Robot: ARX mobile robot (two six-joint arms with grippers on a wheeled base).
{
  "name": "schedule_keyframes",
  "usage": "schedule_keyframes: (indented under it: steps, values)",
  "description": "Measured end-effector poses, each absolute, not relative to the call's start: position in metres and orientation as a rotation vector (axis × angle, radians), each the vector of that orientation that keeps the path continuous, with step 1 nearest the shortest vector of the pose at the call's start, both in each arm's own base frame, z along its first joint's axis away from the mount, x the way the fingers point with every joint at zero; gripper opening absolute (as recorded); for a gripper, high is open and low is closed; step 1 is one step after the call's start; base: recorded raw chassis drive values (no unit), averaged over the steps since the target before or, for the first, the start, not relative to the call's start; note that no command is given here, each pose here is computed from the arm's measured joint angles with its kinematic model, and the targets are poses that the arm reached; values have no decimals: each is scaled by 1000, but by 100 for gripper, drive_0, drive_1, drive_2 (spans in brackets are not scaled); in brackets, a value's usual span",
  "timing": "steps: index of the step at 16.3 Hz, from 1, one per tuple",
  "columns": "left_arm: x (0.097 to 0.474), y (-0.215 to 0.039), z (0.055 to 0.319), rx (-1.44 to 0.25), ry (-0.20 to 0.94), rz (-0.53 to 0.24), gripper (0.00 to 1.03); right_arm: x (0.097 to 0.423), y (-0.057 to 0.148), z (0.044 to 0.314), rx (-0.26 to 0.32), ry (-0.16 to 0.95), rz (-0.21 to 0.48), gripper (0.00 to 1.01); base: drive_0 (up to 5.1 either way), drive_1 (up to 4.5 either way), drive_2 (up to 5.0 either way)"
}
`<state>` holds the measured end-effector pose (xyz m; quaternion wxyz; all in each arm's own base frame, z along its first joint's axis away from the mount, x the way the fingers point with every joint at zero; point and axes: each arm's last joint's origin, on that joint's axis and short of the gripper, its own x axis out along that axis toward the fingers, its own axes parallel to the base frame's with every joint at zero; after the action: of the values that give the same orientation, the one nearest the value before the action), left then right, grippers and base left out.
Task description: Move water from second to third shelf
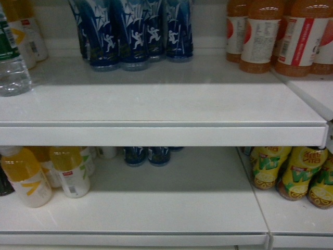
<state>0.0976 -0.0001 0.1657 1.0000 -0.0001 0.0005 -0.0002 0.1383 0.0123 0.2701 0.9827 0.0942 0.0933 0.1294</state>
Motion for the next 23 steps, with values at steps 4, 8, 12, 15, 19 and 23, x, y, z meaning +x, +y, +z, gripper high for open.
schedule_keyframes:
  steps: [4, 8, 12, 15, 19, 23]
  values:
    - [98, 0, 166, 0, 2, 0, 98, 138, 12, 270, 190, 187, 261, 43, -510, 236, 236]
    - [98, 0, 166, 0, 2, -1, 98, 138, 12, 270, 190, 188, 260, 43, -504, 241, 241]
    - [98, 0, 166, 0, 3, 0, 98, 138, 12, 270, 190, 188, 261, 43, -498, 247, 247]
    - [98, 0, 166, 0, 1, 0, 98, 138, 12, 270, 190, 188, 261, 43, -503, 243, 243]
    - [98, 0, 166, 0, 0, 0, 98, 139, 12, 270, 190, 191, 261, 43, -491, 255, 255]
    - [98, 0, 166, 0, 3, -1, 98, 138, 12, 270, 189, 187, 261, 43, -500, 245, 245]
